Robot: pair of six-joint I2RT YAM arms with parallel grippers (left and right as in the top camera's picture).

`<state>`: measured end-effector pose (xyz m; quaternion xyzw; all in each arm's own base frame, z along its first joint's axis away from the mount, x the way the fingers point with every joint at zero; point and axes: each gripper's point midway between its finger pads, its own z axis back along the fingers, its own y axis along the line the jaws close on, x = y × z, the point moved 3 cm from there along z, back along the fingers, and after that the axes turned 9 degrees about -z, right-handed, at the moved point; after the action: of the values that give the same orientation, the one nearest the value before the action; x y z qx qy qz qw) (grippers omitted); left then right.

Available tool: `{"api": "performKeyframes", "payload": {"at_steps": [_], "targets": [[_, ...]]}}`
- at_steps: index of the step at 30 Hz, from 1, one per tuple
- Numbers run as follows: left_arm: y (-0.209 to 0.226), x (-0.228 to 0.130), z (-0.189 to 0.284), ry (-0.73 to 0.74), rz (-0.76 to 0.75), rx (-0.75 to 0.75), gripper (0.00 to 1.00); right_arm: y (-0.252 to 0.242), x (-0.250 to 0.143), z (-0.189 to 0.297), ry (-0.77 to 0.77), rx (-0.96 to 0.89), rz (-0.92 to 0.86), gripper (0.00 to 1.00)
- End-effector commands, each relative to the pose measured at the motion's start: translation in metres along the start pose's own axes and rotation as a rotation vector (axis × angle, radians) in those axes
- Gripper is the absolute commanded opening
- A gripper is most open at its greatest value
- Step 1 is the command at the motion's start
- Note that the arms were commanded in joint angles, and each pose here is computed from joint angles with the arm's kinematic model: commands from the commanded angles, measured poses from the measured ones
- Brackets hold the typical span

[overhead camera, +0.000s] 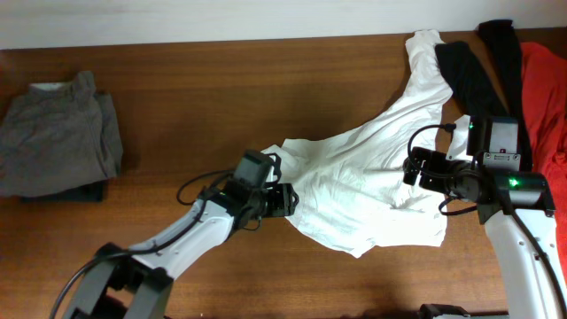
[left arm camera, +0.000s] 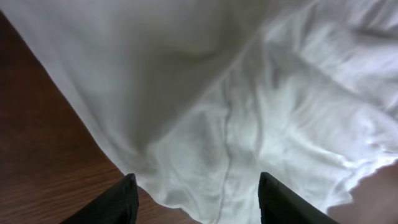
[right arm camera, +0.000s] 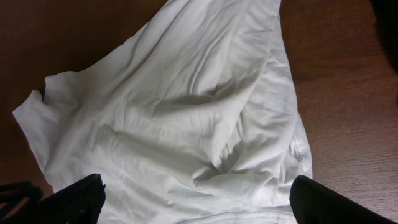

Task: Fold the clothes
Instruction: 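Grasp the left side of the white T-shirt with the left gripper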

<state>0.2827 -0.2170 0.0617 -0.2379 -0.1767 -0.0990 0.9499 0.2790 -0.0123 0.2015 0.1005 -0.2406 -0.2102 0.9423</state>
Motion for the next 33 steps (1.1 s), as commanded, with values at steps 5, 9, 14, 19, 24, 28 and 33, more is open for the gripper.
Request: {"api": "performKeyframes", "payload": {"at_steps": [5, 9, 14, 19, 24, 28, 33], "targets": [[0.013, -0.019, -0.035, 0.084, 0.107, 0.046, 0.62, -0.001, 0.003, 0.004, -0.012, -0.005, 0.001, 0.99], [0.005, 0.000, -0.037, 0.001, 0.082, 0.004, 0.23, -0.001, 0.003, 0.004, -0.012, -0.005, 0.001, 0.99], [-0.001, 0.020, -0.033, -0.085, 0.058, -0.033, 0.00, -0.001, 0.003, 0.004, -0.012, -0.005, 0.001, 0.99], [0.026, 0.054, 0.011, -0.219, 0.018, 0.068, 0.00, -0.001, 0.003, 0.004, -0.012, -0.005, 0.001, 0.99], [0.095, 0.116, 0.113, -0.506, 0.027, 0.331, 0.00, -0.001, 0.003, 0.004, -0.011, -0.006, 0.001, 0.99], [0.149, 0.139, 0.163, -0.645, 0.137, 0.424, 0.00, -0.002, 0.002, 0.004, -0.007, -0.007, 0.000, 0.99], [0.185, 0.127, 0.160, -0.592, 0.219, 0.430, 0.99, -0.003, -0.001, 0.004, 0.005, -0.011, -0.002, 0.99]]}}
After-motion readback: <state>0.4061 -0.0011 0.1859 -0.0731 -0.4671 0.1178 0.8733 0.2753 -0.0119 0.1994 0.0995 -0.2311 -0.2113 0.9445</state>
